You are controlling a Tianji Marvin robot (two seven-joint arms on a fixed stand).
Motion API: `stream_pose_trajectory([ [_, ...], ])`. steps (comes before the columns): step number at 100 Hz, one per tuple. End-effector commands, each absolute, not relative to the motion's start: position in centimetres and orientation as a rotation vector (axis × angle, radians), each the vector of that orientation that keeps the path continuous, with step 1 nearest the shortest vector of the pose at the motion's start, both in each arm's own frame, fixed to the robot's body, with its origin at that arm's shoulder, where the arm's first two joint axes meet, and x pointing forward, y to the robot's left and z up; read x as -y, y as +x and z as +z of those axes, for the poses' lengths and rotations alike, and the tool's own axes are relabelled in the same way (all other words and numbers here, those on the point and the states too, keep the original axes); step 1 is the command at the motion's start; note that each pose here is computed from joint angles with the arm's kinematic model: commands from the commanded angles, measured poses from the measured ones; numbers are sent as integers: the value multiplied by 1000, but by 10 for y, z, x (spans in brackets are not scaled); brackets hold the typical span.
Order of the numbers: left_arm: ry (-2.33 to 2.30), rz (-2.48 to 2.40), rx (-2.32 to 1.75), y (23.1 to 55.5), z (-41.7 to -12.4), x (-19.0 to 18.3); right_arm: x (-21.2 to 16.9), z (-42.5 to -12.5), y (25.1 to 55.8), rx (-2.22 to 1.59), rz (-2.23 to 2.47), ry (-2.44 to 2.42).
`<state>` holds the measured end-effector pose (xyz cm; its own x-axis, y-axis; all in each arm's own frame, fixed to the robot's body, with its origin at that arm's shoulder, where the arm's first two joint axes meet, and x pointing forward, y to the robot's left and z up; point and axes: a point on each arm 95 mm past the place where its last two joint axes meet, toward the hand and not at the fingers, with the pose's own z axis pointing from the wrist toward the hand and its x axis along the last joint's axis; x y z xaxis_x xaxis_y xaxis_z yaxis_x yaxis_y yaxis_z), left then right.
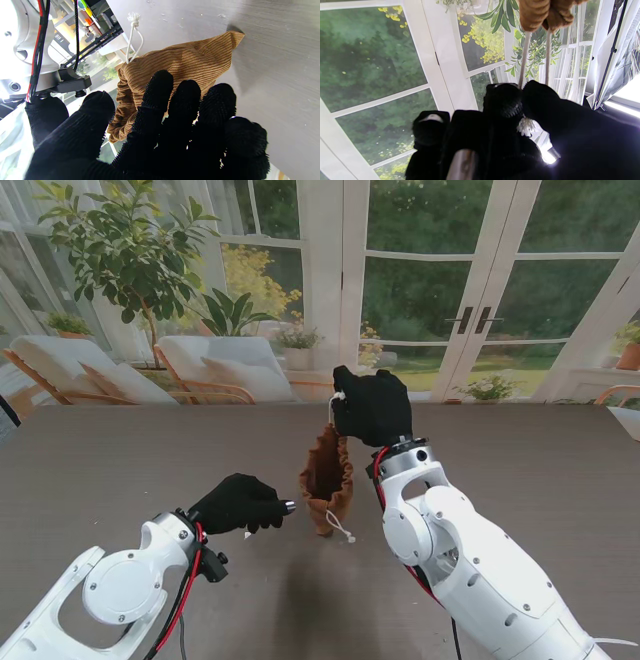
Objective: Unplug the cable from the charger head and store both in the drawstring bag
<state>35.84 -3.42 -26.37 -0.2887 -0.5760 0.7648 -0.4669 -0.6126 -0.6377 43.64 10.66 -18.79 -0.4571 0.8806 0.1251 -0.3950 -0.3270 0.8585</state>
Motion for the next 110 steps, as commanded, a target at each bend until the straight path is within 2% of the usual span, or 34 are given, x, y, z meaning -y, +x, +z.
stream_pose_trajectory([
  [1, -1864, -2041, -1381, 357, -270, 37, -108, -187, 433, -1007, 1905, 779],
  [57, -1878, -2012, -1473, 355, -281, 55, -102, -171, 429, -1129, 1863, 926],
  [110, -1824, -2068, -1386, 375, -290, 71, -106, -163, 414, -1123, 1778, 979],
])
